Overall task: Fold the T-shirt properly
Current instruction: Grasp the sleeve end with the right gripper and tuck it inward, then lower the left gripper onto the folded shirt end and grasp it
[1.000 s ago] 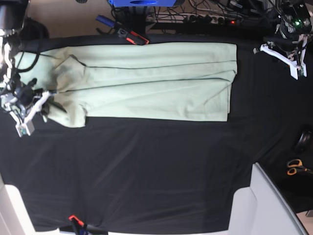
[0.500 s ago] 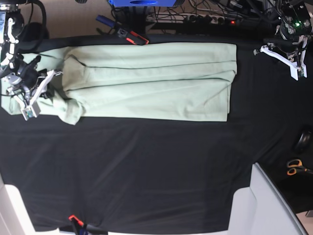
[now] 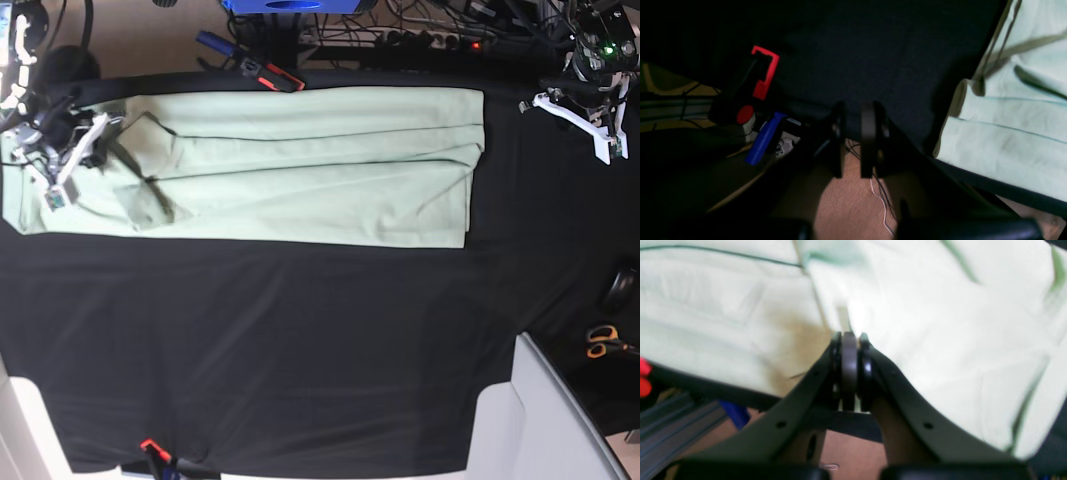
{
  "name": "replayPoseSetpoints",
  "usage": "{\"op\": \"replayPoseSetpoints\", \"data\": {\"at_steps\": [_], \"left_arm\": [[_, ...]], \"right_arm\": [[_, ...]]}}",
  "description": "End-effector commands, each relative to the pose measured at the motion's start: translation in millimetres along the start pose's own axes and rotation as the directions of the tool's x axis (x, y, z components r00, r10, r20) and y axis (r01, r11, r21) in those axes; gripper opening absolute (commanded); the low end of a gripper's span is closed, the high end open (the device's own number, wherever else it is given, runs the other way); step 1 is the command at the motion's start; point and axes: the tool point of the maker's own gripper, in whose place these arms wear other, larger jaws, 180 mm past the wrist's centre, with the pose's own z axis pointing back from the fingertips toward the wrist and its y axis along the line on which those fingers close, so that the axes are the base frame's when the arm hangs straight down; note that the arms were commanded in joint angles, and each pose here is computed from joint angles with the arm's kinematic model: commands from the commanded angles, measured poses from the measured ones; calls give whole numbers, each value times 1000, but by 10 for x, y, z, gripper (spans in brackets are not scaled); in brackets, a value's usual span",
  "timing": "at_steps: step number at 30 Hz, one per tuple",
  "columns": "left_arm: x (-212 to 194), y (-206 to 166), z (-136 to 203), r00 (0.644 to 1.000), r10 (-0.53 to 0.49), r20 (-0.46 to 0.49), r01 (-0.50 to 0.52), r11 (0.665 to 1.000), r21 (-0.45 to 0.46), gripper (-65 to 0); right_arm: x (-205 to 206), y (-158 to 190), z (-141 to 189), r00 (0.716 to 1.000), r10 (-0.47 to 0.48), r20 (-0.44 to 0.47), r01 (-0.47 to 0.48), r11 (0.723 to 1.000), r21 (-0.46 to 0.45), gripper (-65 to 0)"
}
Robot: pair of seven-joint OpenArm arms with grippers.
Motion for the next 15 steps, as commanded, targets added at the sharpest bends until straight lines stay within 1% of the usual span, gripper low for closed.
{"op": "replayPoseSetpoints", "data": {"at_steps": [1,3,6,10,12,13,15], "left_arm": [[72,41,29,1000,-12,22,12,1000,10,-588],[72,41,29,1000,-12,22,12,1000,10,-588],[72,41,29,1000,-12,22,12,1000,10,-588],[68,37,29,1000,-11,22,10,1000,9,-588],[68,37,29,1000,-11,22,10,1000,9,-588],[68,37,29,1000,-11,22,10,1000,9,-588],[72,41,29,1000,-12,22,12,1000,10,-588]], "right_arm": [[60,-114,65,1000,-9,29,10,1000,-29,-649],[42,-207,109,999,-33,35,35,998,-54,-649],[12,-247,118,998,-45,31,47,997,-63,-649],[-64,-147,88,997,-69,21,70,997,-45,-647],[-106,-89,65,997,-83,-1,82,996,-35,-646],[-129,-52,52,996,-93,-11,93,995,-28,-641],[-132,12,36,994,-108,-14,108,994,-20,-599]]}}
